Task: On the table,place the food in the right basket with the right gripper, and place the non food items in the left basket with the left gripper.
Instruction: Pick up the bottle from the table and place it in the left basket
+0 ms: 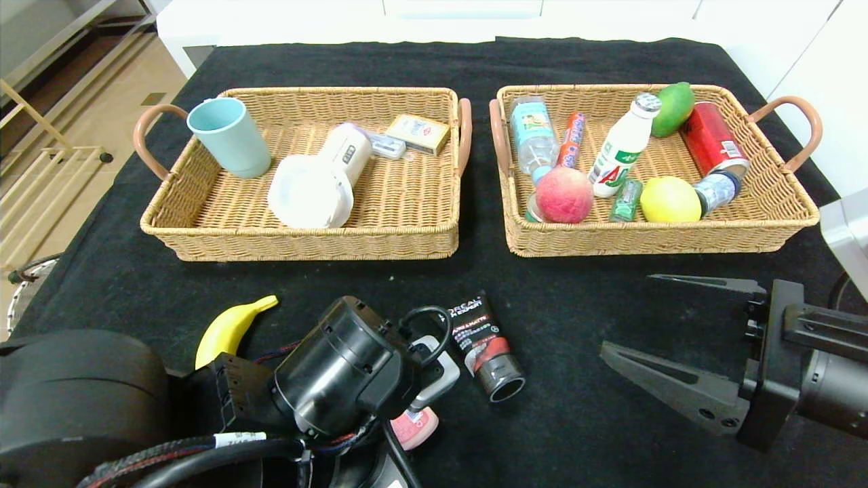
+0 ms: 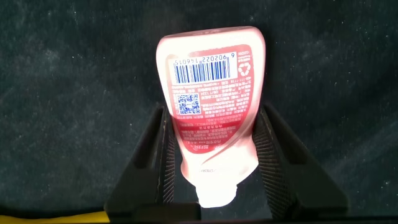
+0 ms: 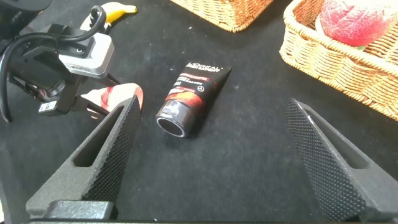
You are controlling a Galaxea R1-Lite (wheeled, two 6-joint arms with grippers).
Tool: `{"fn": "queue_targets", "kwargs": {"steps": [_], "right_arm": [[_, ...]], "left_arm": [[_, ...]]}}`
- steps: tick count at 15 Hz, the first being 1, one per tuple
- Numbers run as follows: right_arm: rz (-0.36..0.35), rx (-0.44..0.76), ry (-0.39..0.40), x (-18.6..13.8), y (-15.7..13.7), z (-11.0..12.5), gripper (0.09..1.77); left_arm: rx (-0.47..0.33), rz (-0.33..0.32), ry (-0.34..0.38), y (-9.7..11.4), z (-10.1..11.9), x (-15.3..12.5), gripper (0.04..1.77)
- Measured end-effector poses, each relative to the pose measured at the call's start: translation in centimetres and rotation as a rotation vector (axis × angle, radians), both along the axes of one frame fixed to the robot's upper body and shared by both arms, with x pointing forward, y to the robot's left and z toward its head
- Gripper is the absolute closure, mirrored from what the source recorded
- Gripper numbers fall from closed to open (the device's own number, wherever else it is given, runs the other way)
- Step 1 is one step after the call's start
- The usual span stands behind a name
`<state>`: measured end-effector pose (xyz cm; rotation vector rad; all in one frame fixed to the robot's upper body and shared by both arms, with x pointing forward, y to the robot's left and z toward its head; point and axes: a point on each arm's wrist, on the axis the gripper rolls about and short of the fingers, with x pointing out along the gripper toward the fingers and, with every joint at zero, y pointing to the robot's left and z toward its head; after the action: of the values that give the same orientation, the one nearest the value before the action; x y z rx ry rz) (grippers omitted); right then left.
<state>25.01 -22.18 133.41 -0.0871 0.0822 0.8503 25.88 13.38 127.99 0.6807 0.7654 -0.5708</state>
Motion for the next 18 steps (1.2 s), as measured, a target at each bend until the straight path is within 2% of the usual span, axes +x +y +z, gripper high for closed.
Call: {"fn": "queue_targets", "kwargs": {"steps": [9,16,18], "right_arm": [[-0.003,0.01,-0.016,-0.2,-0.2,0.4,0.15],[0.003,0.014,-0.023,-0.5,-0.3,0.5,0.15],[0.007,0.013,-0.022,-0.6,-0.3,0.5,0.15]], "left_arm": [[-0.01,0.02,-0.024,0.2,0.6,0.2,0.98],[-0.103,0.087,-0.101,1.9,3.5,1.0,0.98],[-0.168,0.1,-0.156,2.1,4.5,1.3,0.98]]}}
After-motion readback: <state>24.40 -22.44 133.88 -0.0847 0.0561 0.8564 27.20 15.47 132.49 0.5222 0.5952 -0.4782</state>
